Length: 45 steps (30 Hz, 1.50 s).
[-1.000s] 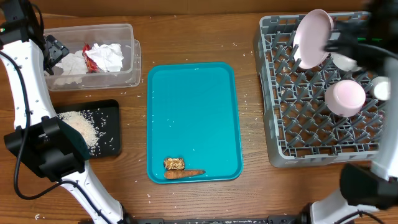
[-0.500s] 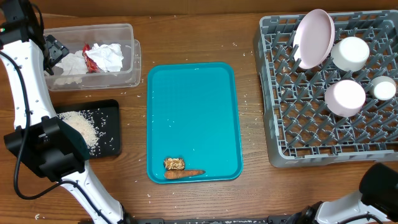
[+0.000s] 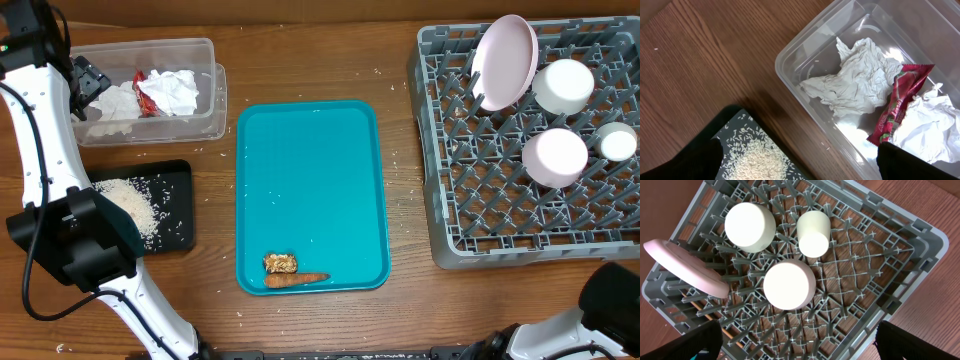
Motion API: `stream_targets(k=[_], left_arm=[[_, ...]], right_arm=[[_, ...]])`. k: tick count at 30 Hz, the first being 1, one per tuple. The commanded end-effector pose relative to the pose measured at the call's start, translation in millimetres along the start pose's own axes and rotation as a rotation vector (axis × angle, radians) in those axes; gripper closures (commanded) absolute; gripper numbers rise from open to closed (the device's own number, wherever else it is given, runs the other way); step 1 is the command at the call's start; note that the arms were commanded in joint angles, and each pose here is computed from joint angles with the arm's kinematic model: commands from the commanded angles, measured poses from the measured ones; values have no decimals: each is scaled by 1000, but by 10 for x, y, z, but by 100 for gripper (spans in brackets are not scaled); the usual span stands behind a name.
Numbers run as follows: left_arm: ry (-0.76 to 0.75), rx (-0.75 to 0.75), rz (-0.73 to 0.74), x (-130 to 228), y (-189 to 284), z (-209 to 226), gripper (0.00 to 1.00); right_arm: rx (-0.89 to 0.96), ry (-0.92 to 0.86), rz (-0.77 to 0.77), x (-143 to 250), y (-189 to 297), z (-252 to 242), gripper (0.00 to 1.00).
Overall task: Sort waste into correct bins and load items into the dishwasher
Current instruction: 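Reach the left gripper over the teal tray toward the fried food, then lower the left gripper onto the fried food piece and grasp it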
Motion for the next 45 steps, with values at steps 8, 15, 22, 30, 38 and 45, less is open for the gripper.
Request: stream_targets(k=[8, 15, 22, 30, 38, 45], left_arm=[[53, 480, 180, 293, 380, -662, 0], [-234, 813, 329, 772, 786, -1086, 0], [-403, 633, 496, 1349, 893, -1124, 0], [-607, 596, 556, 1866, 1190, -1493, 0], [-781, 475, 530, 2291, 1365, -1651, 0], [-800, 389, 631, 2766, 1442, -1271, 0]], right_arm=[[-15, 1, -14, -9, 55, 21, 0], [-15, 1, -14, -9, 55, 20, 0], [-15, 1, -14, -9, 55, 21, 0], [-15, 1, -14, -9, 55, 21, 0], [-15, 1, -14, -9, 55, 21, 0], [-15, 1, -14, -9, 55, 20, 0]])
Point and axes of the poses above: each gripper's point midway between its finger pads, its own y axis back along the fingers, its own z axis along the line the jaws close on, x = y × z, the point moved 2 cm from there along y, back along the fingers, and after that the axes turned 12 degrees about -y, right-handed, at the moved point
